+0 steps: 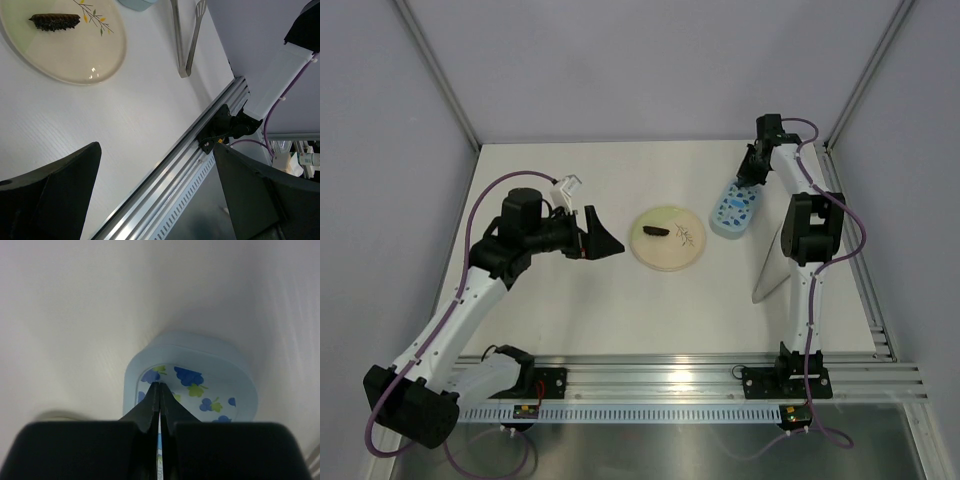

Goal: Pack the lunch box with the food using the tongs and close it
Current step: Close the box lid on the packing box.

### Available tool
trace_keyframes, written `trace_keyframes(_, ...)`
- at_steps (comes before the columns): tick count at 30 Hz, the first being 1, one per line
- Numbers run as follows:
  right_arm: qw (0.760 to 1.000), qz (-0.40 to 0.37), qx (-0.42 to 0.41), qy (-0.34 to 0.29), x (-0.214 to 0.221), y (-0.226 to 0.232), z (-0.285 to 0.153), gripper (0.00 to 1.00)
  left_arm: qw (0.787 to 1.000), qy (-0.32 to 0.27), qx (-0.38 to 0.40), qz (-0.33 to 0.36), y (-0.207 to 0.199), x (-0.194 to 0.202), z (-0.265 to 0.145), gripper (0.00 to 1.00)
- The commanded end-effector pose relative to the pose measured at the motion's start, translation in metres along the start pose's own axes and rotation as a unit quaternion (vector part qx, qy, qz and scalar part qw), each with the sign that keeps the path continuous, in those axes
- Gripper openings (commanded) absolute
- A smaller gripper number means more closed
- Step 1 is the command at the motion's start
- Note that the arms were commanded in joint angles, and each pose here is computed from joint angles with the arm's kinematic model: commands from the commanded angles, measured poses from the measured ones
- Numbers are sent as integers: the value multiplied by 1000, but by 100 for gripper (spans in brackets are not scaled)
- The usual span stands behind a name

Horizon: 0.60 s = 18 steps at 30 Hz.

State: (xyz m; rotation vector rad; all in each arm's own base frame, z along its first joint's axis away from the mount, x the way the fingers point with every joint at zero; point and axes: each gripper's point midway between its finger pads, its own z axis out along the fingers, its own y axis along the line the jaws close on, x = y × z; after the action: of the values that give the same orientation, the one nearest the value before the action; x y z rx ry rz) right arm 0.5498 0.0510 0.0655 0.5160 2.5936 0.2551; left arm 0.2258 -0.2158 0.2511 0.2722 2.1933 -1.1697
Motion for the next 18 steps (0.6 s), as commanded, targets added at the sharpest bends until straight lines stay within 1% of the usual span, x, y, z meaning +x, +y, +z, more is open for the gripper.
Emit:
trace_keyframes(1, 999, -10, 17, 49, 37, -6, 6, 0, 1000, -17, 6, 12, -3, -10, 0, 99)
trace_keyframes(4, 1000, -28, -11, -1, 17, 23, -35, 0, 1000, -17, 7, 13, -3, -10, 1, 99)
trace_keyframes(7, 998, -53, -16, -25, 17, 43, -57, 0, 1000, -17, 6, 12, -2, -11, 2, 99)
trace_keyframes(8, 997, -58, -20, -40, 14, 49, -71, 0, 1000, -17, 6, 13, -2, -11, 2, 99)
trace_keyframes(9, 997, -58, -23, -49, 14, 53, -75, 0, 1000, -18, 5, 13, -2, -12, 2, 99)
trace_keyframes(12, 996, -65, -32, -49, 30, 60, -81, 0, 1000, -15, 3, 14, -1, -11, 3, 99)
trace_keyframes(13, 996, -68, -29, -39, 43, 58, -80, 0, 1000, -15, 3, 14, 0, -11, 3, 99)
trace_keyframes(15, 997, -64, -31, -38, 51, 56, -78, 0, 1000, -13, 2, 14, 1, -11, 4, 99)
trace_keyframes(16, 998, -62, -22, -23, 65, 47, -71, 0, 1000, -14, 1, 14, 1, -11, 4, 99)
trace_keyframes(18, 998, -56, -25, -26, 71, 45, -71, 0, 1000, -13, 1, 14, 2, -11, 5, 99)
